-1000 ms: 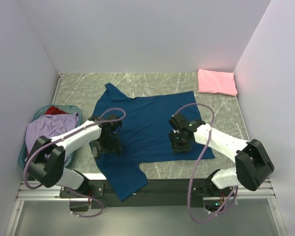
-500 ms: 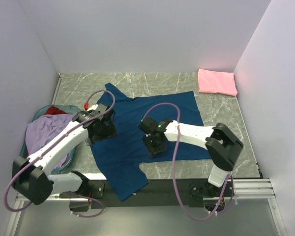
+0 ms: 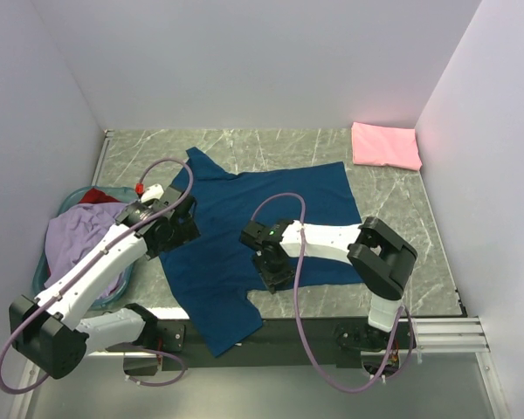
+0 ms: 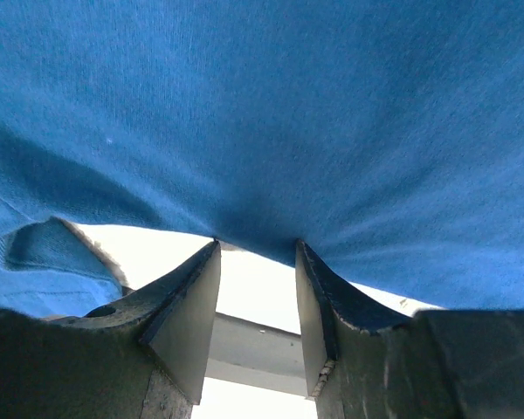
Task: Fold and stack the t-shirts
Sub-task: Flatten the tshirt out
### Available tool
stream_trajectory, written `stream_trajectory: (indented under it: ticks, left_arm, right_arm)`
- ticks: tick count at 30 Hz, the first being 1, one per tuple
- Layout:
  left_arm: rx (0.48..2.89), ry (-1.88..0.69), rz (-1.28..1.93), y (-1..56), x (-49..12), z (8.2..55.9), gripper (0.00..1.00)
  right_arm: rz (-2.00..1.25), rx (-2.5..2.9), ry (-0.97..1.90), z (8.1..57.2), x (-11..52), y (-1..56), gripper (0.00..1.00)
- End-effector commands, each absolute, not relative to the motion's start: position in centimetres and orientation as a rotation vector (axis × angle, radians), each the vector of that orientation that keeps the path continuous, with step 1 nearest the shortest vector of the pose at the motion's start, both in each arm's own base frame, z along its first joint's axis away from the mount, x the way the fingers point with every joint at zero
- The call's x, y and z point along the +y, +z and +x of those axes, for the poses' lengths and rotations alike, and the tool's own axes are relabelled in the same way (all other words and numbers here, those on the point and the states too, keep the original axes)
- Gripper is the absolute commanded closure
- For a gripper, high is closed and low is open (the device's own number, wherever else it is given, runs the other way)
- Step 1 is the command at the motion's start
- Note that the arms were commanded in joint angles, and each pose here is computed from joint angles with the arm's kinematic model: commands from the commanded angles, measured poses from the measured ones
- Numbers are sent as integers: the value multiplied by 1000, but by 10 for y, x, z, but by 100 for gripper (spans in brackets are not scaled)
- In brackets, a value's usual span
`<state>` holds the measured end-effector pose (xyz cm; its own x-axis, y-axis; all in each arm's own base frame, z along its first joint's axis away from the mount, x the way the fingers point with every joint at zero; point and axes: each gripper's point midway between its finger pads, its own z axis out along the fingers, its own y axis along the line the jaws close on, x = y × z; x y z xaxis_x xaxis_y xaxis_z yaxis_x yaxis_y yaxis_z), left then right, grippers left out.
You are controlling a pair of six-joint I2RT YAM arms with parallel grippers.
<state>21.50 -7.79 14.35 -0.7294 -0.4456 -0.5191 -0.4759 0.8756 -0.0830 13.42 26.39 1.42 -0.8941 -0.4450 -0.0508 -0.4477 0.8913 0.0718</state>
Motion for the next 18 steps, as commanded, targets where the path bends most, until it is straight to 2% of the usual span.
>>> stream_trajectory:
  ticks: [1, 6, 9, 14, 18]
  left_arm:
    - [2459, 99, -697, 148, -68, 214, 1]
    - [2457, 91, -686, 146, -69, 218, 1]
    - [2467, 56, -663, 145, -76, 229, 1]
    - [2440, 13, -671, 147, -74, 273, 1]
    - [2368, -109, -735, 163, -69, 336, 1]
  right_arm:
    - [-742, 3062, 87, 123, 258, 17, 53]
    - [-767, 2981, 183, 131, 269, 36, 53]
    - [-736, 2890, 205, 152, 269, 58, 52]
    - [-450, 2796, 286, 220, 240, 88, 52]
    - [-180, 2675, 328, 288, 208, 115, 51]
